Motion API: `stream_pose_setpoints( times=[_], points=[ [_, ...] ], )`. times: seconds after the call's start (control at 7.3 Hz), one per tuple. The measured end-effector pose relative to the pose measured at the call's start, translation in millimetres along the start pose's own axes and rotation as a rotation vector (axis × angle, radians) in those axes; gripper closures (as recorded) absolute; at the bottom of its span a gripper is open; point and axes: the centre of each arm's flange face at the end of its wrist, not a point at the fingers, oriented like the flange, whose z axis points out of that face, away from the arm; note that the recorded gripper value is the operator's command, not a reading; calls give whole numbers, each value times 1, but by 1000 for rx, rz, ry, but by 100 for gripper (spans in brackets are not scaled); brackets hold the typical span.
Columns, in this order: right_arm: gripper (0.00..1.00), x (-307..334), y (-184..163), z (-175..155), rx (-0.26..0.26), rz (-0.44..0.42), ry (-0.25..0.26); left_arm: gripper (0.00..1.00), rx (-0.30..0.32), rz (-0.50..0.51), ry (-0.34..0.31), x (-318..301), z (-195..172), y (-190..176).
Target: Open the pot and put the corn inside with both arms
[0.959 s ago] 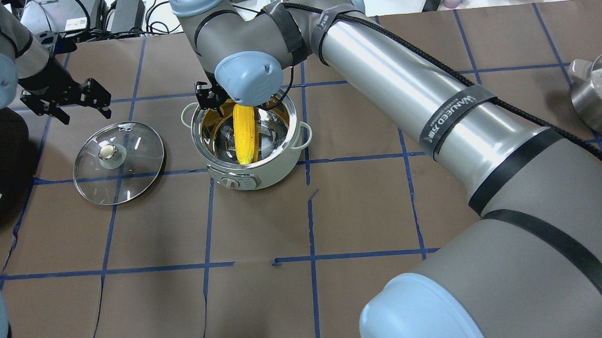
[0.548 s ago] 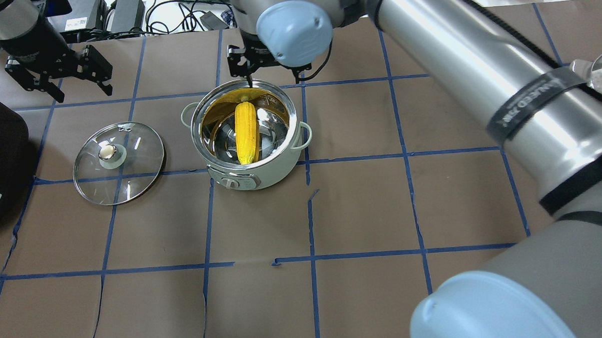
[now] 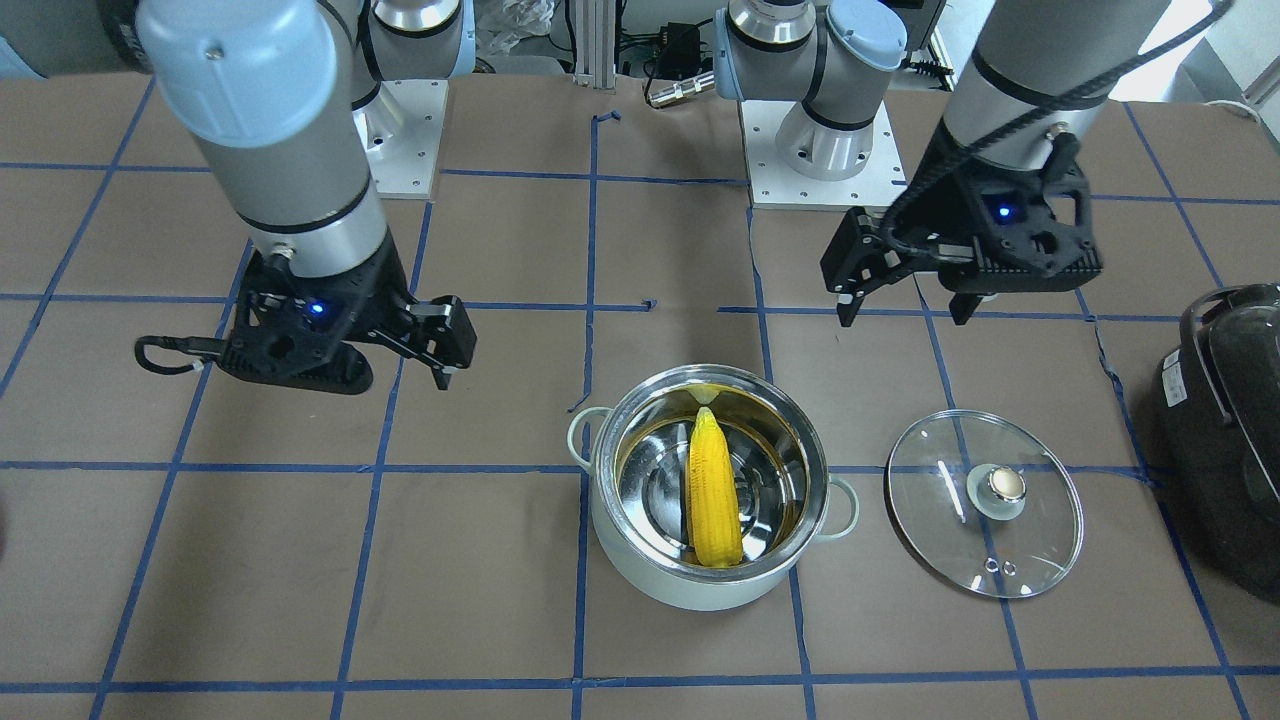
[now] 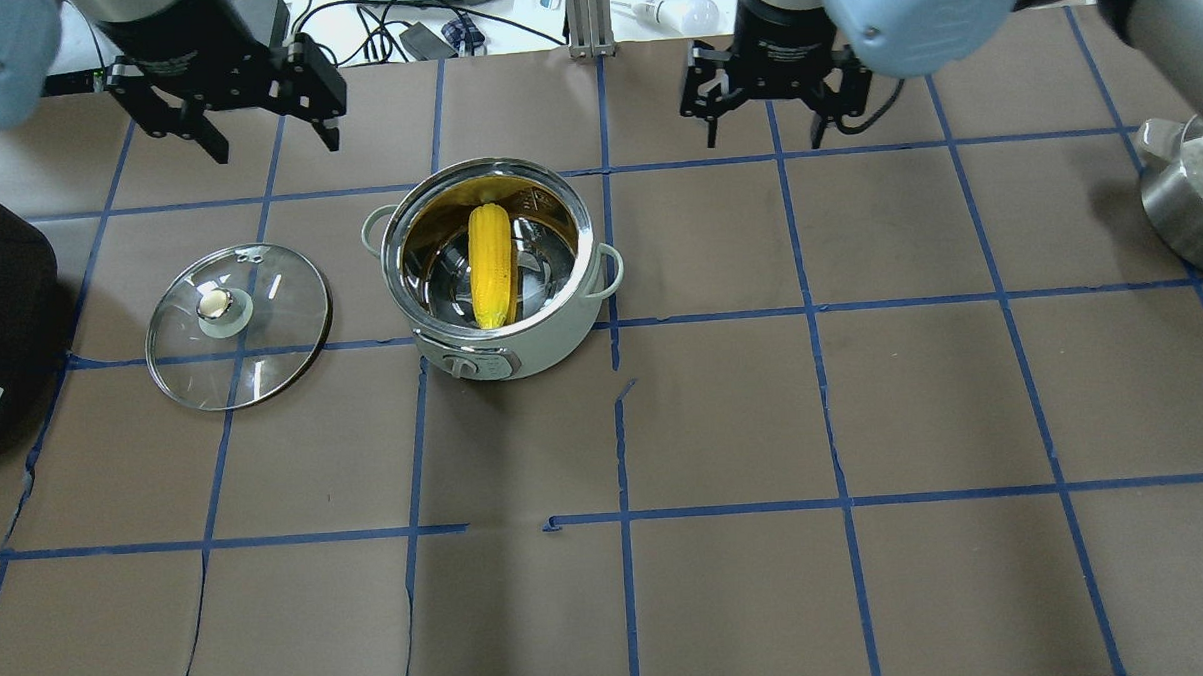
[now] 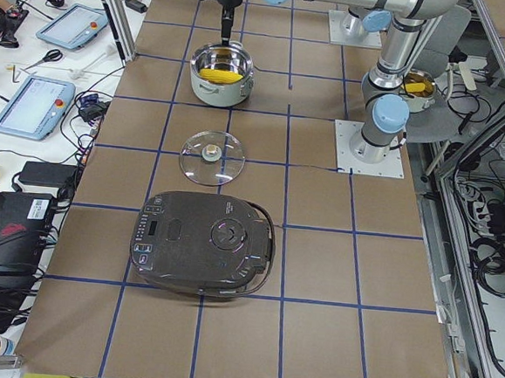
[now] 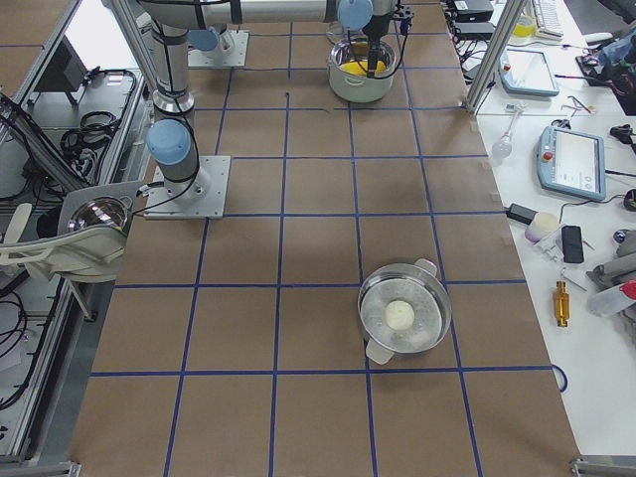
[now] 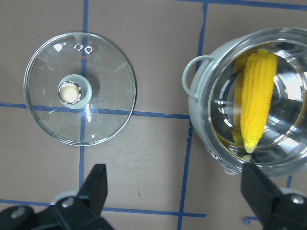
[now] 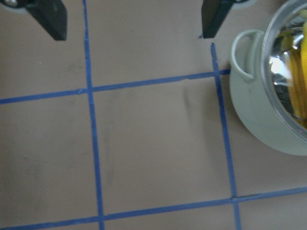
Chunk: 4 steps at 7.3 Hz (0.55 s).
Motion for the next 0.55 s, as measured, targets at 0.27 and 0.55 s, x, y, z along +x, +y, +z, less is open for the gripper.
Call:
stream_pose_setpoints(
  times=[0.27,0.55],
  points=[
    [0,59,31,-11,-46,-16,14,0,16,26,4,28,-4,9],
    [0,85,54,-31,-73,-7,22,0,21,33,-4,30,-11,18]
  ],
)
